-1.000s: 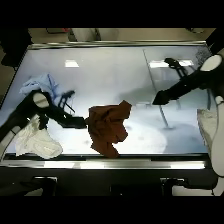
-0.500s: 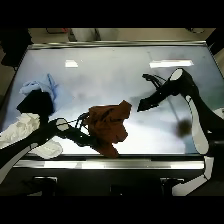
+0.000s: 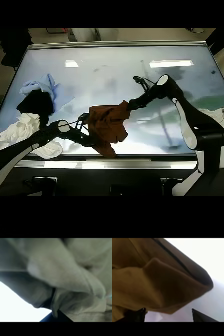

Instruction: Fold the shirts.

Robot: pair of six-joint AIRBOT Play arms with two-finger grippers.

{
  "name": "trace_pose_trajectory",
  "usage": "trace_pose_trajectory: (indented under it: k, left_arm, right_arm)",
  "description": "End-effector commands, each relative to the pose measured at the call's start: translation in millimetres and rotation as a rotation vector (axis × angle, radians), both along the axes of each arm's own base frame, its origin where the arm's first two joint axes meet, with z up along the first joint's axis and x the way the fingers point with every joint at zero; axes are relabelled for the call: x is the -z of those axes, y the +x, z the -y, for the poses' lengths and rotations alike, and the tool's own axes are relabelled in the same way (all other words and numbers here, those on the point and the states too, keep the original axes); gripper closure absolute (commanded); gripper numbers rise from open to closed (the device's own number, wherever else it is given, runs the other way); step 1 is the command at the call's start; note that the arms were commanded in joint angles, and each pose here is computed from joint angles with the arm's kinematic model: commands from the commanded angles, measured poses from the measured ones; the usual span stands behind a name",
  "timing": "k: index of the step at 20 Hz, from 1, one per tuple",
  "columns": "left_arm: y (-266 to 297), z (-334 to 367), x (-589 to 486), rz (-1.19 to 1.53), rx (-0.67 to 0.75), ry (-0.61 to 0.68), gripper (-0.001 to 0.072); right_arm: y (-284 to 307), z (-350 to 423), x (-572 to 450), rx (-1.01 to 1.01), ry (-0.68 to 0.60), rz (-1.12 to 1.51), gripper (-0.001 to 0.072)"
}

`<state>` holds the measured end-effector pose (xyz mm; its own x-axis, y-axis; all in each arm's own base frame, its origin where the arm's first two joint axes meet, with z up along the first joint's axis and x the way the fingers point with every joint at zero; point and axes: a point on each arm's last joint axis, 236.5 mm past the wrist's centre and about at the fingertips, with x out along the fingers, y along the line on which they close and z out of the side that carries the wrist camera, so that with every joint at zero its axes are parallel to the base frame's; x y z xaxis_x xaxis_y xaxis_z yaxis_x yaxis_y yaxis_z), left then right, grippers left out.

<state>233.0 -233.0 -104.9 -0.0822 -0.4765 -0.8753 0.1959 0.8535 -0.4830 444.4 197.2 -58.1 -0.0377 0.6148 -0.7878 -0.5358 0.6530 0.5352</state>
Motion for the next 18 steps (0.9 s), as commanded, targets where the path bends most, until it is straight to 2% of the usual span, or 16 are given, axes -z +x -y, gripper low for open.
trace_pose_trajectory:
  k: [1, 2, 3, 4, 7, 9, 11, 13, 15, 18]
  left_arm:
    - [5, 1, -16, 0.028, -0.013, -0.028, 0.0682]
    - [6, 1, -18, 0.035, -0.013, -0.032, 0.0682]
    - [6, 1, -21, 0.042, -0.014, -0.035, 0.0682]
    - [9, 0, -24, 0.054, -0.014, -0.036, 0.0683]
    - [36, -17, -54, 0.157, -0.002, -0.011, 0.0684]
    - [74, -54, -107, 0.307, -0.011, 0.071, 0.0684]
    - [121, -119, -207, 0.560, -0.109, 0.209, 0.0684]
    - [138, -190, -344, 0.863, -0.300, 0.309, 0.0684]
    - [108, -245, -477, 1.152, -0.523, 0.336, 0.0684]
    - [44, -264, -586, 1.419, -0.655, 0.316, 0.0684]
  right_arm:
    - [16, -28, 19, 0.034, 0.012, 0.049, 0.0029]
    - [19, -27, 27, 0.064, -0.005, 0.040, 0.0098]
    - [20, -28, 31, 0.080, -0.005, 0.025, 0.0299]
    - [19, -27, 30, 0.079, -0.006, 0.019, 0.0658]
    - [24, -8, -5, 0.000, -0.013, 0.115, 0.0666]
    - [43, 18, -70, -0.012, -0.062, 0.290, 0.0666]
    - [59, 53, -173, -0.004, -0.132, 0.565, 0.0666]
    - [48, 99, -297, 0.075, -0.246, 0.859, 0.0665]
    - [3, 142, -397, 0.175, -0.385, 1.086, 0.0665]
    - [-75, 168, -482, 0.320, -0.451, 1.264, 0.0665]
